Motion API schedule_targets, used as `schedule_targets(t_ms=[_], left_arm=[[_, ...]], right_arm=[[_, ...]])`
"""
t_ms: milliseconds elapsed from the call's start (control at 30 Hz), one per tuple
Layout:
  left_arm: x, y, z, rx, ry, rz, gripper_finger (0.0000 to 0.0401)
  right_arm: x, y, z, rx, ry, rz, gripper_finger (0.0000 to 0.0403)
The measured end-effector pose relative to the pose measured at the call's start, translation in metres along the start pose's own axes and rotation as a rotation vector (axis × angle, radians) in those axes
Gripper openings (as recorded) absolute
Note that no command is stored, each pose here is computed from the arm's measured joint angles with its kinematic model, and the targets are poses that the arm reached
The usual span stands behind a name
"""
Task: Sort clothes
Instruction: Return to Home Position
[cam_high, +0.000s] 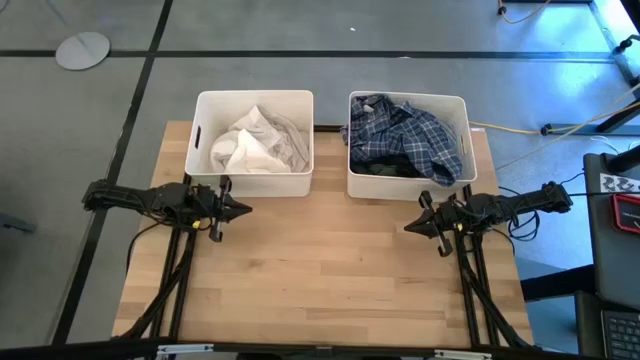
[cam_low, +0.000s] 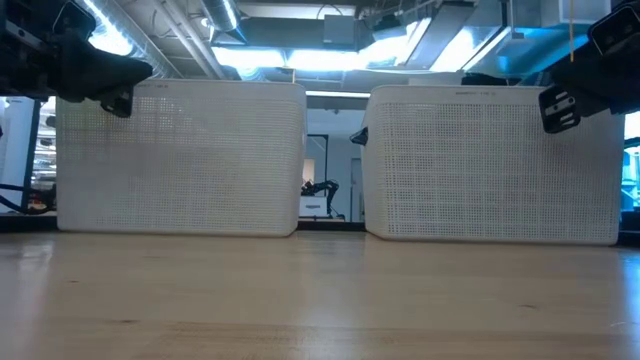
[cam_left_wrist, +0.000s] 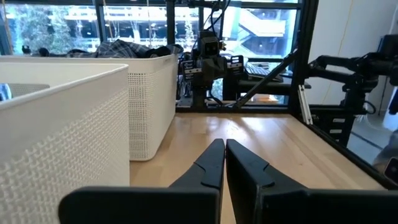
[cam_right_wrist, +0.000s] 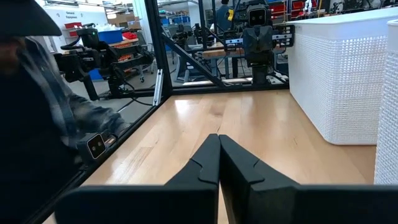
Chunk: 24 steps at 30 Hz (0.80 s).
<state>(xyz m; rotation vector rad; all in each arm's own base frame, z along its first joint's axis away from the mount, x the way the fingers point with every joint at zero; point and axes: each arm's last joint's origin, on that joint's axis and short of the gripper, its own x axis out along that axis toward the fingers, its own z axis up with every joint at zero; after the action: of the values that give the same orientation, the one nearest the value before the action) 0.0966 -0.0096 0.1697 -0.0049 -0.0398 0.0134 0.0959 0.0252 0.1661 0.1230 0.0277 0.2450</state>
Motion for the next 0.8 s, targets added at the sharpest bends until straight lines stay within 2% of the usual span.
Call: schedule_targets(t_ms=[167, 200, 233, 333, 433, 533, 800], left_arm=[[0.0, 0.0, 0.0, -0.013, 0.0, 0.0, 0.0008], [0.0, 0.0, 0.0, -0.013, 0.0, 0.0, 0.0008], [0.0, 0.0, 0.0, -0.013, 0.0, 0.0, 0.0008], [0.0, 0.0, 0.0, -0.013, 0.0, 0.0, 0.0008], [0.0, 0.0, 0.0, -0.013, 0.0, 0.0, 0.0008], [0.0, 0.0, 0.0, -0.013, 0.0, 0.0, 0.0008], [0.0, 0.0, 0.0, -0.013, 0.0, 0.0, 0.0008]], right_arm=[[0.0, 0.0, 0.0, 0.002, 0.0, 0.006, 0.0008], [0.0, 0.001, 0.0, 0.012, 0.002, 0.04, 0.0008], [0.0, 0.003, 0.001, 0.026, 0.001, 0.102, 0.0008], [-0.002, 0.012, 0.003, 0.018, 0.004, 0.394, 0.0008], [-0.004, 0.015, 0.003, 0.012, 0.015, 0.526, 0.0008], [-0.004, 0.016, 0.004, 0.009, 0.012, 0.553, 0.0008], [-0.003, 0.013, 0.004, 0.012, -0.001, 0.458, 0.0008]])
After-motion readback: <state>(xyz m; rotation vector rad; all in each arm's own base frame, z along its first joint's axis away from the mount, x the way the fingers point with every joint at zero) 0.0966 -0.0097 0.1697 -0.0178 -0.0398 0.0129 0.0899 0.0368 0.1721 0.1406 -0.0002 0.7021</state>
